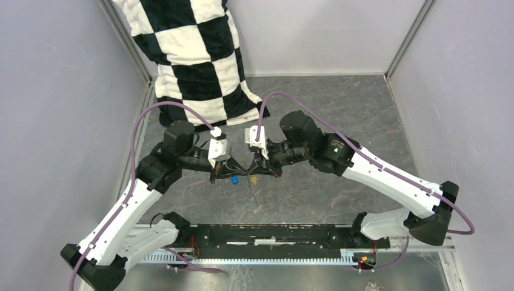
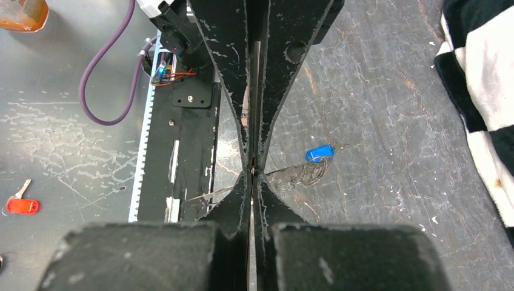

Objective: Put the keys on the keyring

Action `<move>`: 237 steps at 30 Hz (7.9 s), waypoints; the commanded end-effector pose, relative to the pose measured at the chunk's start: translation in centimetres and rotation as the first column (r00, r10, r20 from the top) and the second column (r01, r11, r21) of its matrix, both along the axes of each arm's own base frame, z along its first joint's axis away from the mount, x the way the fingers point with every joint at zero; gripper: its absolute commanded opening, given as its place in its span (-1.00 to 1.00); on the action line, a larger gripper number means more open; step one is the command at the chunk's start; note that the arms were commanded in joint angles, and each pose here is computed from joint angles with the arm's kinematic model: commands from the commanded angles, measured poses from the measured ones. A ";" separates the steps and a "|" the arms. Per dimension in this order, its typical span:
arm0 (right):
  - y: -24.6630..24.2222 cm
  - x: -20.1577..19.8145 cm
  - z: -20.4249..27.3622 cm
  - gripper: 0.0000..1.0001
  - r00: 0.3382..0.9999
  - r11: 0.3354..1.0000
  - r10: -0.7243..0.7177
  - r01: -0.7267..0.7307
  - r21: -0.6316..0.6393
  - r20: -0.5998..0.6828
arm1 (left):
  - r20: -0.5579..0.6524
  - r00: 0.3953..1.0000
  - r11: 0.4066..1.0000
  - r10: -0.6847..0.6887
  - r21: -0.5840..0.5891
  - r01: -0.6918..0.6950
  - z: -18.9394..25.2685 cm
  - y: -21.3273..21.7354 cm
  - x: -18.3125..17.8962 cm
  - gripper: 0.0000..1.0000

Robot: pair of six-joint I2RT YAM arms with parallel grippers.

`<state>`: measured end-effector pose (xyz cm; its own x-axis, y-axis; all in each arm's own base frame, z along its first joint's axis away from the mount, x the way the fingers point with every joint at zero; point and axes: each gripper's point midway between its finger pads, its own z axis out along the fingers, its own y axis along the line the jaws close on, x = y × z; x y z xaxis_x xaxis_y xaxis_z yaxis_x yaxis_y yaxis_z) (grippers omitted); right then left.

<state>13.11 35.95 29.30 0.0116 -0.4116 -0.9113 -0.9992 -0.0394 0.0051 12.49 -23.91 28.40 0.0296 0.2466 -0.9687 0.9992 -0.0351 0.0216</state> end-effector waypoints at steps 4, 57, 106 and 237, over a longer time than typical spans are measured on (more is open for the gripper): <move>1.1 -0.4 4.1 -0.99 0.997 0.994 0.047 -0.052 0.098 0.058 | 0.066 0.997 0.999 -0.048 0.006 0.047 0.3 0.1 -0.3 -0.96; -3.3 -0.1 12.6 -0.52 0.998 0.761 -0.058 0.054 0.647 -0.016 | -0.048 0.998 0.913 0.040 -0.404 -0.056 11.6 -1.8 0.2 -0.96; -1.2 0.5 6.2 -0.99 1.000 0.990 -0.015 0.011 0.142 0.026 | 0.011 0.997 0.997 -0.081 0.004 0.080 3.6 -0.9 0.3 -0.32; -4.0 2.0 3.3 -0.99 0.936 0.860 -0.278 0.342 0.379 -0.215 | 0.122 0.970 0.949 0.212 -0.261 -0.175 8.4 -1.2 4.0 -0.96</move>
